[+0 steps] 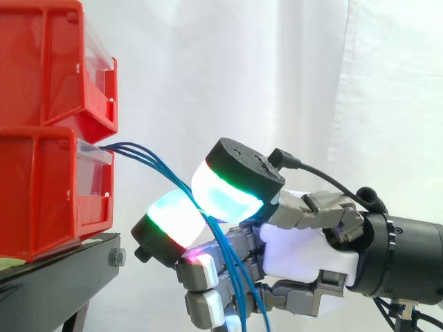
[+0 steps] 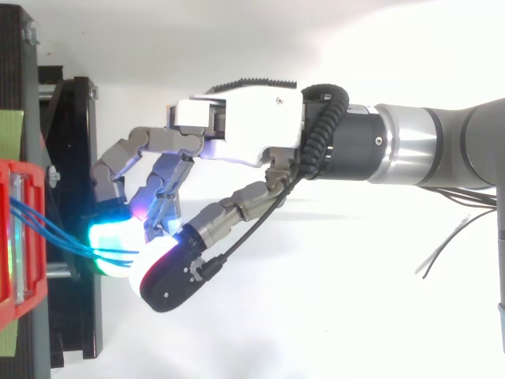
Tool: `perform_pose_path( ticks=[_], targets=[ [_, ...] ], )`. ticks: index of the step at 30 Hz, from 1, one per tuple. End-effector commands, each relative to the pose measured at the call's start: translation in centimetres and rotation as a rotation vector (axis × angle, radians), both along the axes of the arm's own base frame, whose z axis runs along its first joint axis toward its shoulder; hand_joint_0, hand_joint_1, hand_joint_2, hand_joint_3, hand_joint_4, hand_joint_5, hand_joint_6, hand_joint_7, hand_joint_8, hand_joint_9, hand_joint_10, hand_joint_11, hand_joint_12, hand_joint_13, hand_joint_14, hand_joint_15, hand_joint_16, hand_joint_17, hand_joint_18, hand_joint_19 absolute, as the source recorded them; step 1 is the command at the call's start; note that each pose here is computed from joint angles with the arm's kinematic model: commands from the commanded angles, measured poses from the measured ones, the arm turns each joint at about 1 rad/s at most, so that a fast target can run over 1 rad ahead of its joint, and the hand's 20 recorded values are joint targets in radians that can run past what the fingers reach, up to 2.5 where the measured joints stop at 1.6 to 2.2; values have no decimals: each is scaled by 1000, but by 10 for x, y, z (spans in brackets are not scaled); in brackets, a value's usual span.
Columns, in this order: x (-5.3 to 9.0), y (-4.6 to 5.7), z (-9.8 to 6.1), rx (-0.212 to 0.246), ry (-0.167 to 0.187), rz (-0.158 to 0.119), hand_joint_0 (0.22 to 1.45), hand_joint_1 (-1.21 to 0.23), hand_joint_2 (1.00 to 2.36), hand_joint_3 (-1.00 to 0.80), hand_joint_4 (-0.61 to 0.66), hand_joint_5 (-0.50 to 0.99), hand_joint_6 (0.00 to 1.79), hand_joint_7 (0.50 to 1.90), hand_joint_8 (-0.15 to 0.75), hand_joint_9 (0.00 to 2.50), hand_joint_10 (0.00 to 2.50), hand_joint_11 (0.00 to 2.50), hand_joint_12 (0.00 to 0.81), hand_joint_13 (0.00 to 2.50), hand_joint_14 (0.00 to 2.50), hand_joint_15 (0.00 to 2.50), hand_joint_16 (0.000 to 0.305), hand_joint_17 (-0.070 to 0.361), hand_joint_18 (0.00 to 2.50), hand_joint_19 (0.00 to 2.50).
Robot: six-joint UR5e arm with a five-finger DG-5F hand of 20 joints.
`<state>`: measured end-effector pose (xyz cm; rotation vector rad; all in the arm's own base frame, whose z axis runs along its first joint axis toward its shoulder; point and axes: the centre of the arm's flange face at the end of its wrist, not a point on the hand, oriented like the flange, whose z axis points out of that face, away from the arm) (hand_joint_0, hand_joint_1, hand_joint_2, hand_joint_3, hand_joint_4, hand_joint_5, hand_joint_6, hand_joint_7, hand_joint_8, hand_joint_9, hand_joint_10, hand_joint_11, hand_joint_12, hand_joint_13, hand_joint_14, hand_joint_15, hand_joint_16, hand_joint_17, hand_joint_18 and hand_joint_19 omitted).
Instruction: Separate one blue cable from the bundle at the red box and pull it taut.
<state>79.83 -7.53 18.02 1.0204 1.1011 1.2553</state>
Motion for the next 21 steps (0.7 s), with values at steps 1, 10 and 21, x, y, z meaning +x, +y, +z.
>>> perform_pose_path(
  ticks=[1, 10, 21],
  targets=[
    [0, -1, -1, -1, 1, -2, 827, -911, 1000, -500, 77, -185, 930, 1172, 380, 969, 16, 1030, 426, 1047, 22, 770, 51, 115, 1027, 715],
    [-1, -1, -2, 0, 12, -1, 739, -917, 1000, -500, 132, -164, 926, 1208, 389, 1031, 17, 1047, 429, 1081, 25, 774, 50, 113, 1064, 699],
    [-1, -2, -1, 0, 9, -3, 570, -925, 1000, -500, 148, -120, 904, 1257, 402, 1110, 17, 1054, 431, 1114, 23, 780, 51, 114, 1083, 727]
  ],
)
